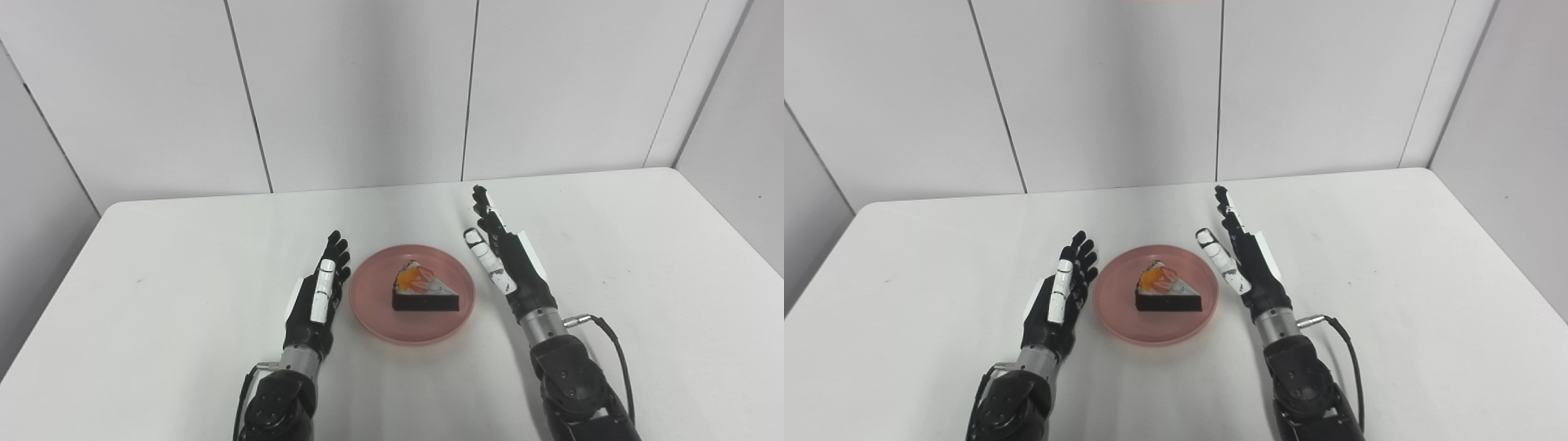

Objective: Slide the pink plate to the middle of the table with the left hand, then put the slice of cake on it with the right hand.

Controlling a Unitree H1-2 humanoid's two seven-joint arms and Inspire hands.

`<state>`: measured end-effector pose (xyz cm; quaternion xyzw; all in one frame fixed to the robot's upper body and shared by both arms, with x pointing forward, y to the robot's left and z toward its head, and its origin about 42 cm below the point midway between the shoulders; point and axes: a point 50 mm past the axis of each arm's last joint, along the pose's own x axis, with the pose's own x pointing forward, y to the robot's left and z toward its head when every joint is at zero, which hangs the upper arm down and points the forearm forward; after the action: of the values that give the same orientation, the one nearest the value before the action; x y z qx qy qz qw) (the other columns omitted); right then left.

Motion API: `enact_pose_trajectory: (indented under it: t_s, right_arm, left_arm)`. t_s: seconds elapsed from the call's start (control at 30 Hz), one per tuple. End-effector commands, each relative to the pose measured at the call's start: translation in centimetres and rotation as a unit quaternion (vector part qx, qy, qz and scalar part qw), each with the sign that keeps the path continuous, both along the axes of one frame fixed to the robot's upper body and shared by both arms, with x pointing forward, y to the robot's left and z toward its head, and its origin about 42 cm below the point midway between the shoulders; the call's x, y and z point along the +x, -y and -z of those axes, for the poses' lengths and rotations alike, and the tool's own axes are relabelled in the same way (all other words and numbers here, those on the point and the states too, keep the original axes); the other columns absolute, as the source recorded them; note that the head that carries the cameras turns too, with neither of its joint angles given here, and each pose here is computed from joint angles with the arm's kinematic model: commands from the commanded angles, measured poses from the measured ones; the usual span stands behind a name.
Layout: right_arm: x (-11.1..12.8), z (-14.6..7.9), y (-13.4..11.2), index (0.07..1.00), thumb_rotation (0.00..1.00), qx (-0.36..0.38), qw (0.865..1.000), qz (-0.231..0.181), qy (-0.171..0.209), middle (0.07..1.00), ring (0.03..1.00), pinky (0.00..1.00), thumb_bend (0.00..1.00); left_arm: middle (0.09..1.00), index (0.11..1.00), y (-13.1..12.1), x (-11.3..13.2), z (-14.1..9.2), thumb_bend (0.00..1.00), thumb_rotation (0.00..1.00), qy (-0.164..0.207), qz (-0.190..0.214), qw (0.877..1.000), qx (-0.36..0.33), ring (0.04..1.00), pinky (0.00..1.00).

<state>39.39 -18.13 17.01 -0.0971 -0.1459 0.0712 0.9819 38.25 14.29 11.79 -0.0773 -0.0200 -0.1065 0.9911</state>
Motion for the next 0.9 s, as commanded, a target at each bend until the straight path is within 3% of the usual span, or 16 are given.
enact_pose_trajectory:
  t_s: [0.0, 0.53, 0.87]
  right_arm:
    - [0.7, -1.9, -1.0, 1.000, 0.97, 0.026, 0.999, -0.009, 0.031, 1.000, 1.000, 1.00, 0.60]
    - [-0.3, -0.4, -1.9, 1.000, 0.93, 0.146, 0.988, -0.019, -0.048, 1.000, 1.000, 1.00, 0.54]
    - [-1.2, -0.1, -0.6, 1.000, 0.95, 0.160, 0.986, 0.010, -0.046, 1.000, 1.000, 1.00, 0.50]
  left_arm:
    - [1.000, 1.000, -0.5, 0.1, -0.2, 0.61, 1.00, -0.002, 0.000, 1.000, 0.006, 1.000, 1.00]
    - [1.000, 1.000, -1.2, 0.4, -0.3, 0.67, 1.00, -0.005, -0.007, 1.000, 0.010, 1.000, 1.00]
    - [1.000, 1.000, -0.9, 0.4, -0.3, 0.66, 1.00, -0.006, -0.008, 1.000, 0.009, 1.000, 1.00]
